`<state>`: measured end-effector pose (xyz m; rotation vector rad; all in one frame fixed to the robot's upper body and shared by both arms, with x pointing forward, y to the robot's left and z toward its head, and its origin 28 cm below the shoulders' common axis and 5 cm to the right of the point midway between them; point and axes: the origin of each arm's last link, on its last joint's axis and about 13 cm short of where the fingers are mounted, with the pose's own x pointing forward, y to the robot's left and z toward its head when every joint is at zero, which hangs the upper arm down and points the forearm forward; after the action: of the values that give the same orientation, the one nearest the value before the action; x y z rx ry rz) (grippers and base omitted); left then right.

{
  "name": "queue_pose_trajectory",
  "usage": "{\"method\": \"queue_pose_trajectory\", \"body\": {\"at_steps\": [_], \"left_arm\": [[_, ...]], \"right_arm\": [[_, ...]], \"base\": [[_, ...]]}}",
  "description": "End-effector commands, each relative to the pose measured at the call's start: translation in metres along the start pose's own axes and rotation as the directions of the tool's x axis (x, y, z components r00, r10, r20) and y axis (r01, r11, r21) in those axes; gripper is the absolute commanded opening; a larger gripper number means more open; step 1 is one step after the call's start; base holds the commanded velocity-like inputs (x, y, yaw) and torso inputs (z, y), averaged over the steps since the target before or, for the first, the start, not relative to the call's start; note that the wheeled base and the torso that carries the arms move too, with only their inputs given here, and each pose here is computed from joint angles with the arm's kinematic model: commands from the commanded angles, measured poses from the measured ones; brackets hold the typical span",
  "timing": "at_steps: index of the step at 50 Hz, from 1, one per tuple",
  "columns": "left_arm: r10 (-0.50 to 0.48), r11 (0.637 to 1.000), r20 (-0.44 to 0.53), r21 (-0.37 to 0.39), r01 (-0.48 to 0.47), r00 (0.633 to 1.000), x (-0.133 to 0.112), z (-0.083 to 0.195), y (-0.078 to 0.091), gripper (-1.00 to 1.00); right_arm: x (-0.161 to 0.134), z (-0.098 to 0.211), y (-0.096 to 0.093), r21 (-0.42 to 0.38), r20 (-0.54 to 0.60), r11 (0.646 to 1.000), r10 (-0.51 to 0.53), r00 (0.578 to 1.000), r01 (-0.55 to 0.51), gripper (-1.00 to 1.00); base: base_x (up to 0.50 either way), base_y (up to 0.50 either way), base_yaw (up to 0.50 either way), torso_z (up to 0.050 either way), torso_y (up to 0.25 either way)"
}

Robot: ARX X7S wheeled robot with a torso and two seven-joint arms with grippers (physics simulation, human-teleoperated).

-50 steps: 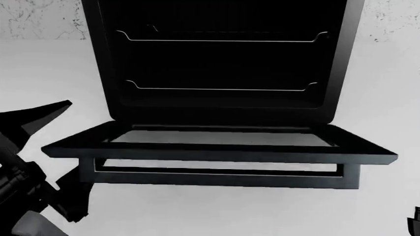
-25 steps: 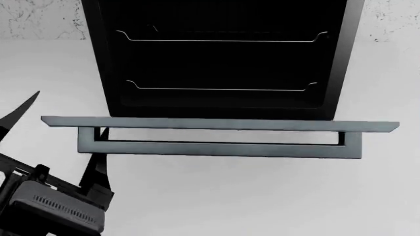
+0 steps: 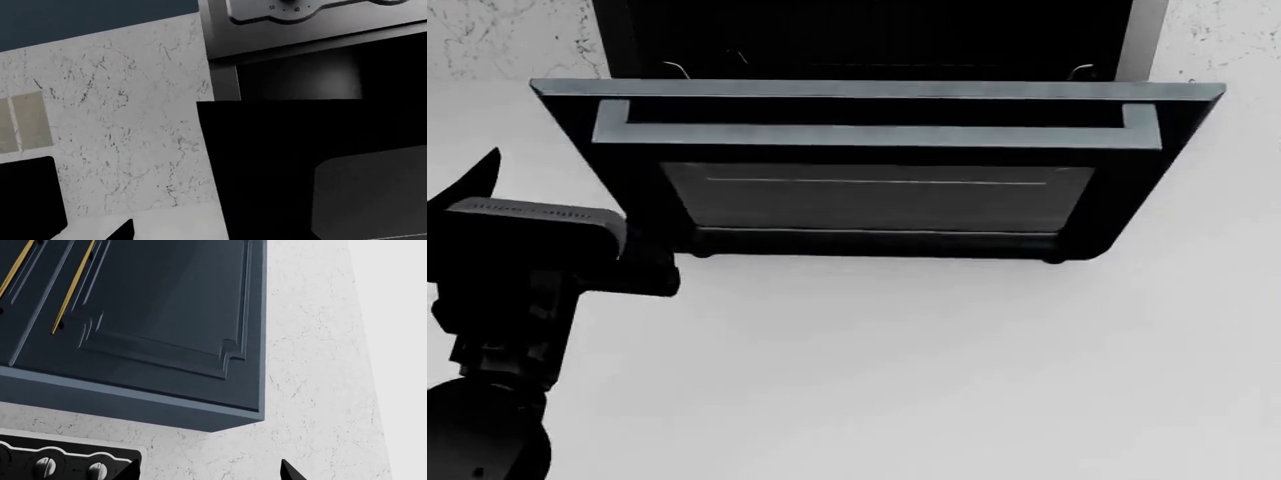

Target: Close the toaster oven door.

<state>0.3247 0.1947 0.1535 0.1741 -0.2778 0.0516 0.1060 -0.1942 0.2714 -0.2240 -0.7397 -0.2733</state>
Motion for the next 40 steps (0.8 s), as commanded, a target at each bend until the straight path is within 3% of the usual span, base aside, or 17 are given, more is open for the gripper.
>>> {"method": "queue_pose_trajectory", "body": {"at_steps": [1, 20, 35, 40], "left_arm": [[0.006, 1.000, -0.093, -0.027, -0.008, 0.996, 0.040, 0.002, -0.010, 1.00], [0.054, 0.991, -0.095, 0.127, -0.042, 0.994, 0.092, -0.008, -0.028, 1.00], [0.067, 0.983, -0.080, 0.176, -0.052, 0.995, 0.101, -0.009, -0.032, 1.00], [0.038, 0.983, -0.035, 0.184, -0.031, 0.999, 0.092, -0.008, -0.033, 1.00]], "right_arm": [[-0.002, 0.000, -0.002, -0.001, 0.001, 1.000, -0.006, 1.000, 0.006, 1.00], [-0.002, 0.001, -0.005, -0.012, -0.005, 1.000, -0.014, 1.000, 0.013, 1.00], [-0.003, 0.000, -0.008, -0.027, -0.012, 0.999, -0.022, 1.000, 0.022, 1.00], [-0.003, 0.000, -0.008, -0.024, -0.010, 0.999, -0.022, 1.000, 0.022, 1.00]], "base": [[0.00, 0.00, 0.00, 0.000, 0.000], [0.00, 0.00, 0.00, 0.000, 0.000], [0.04, 0.00, -0.01, 0.003, 0.000], [0.04, 0.00, -0.01, 0.004, 0.000]]}}
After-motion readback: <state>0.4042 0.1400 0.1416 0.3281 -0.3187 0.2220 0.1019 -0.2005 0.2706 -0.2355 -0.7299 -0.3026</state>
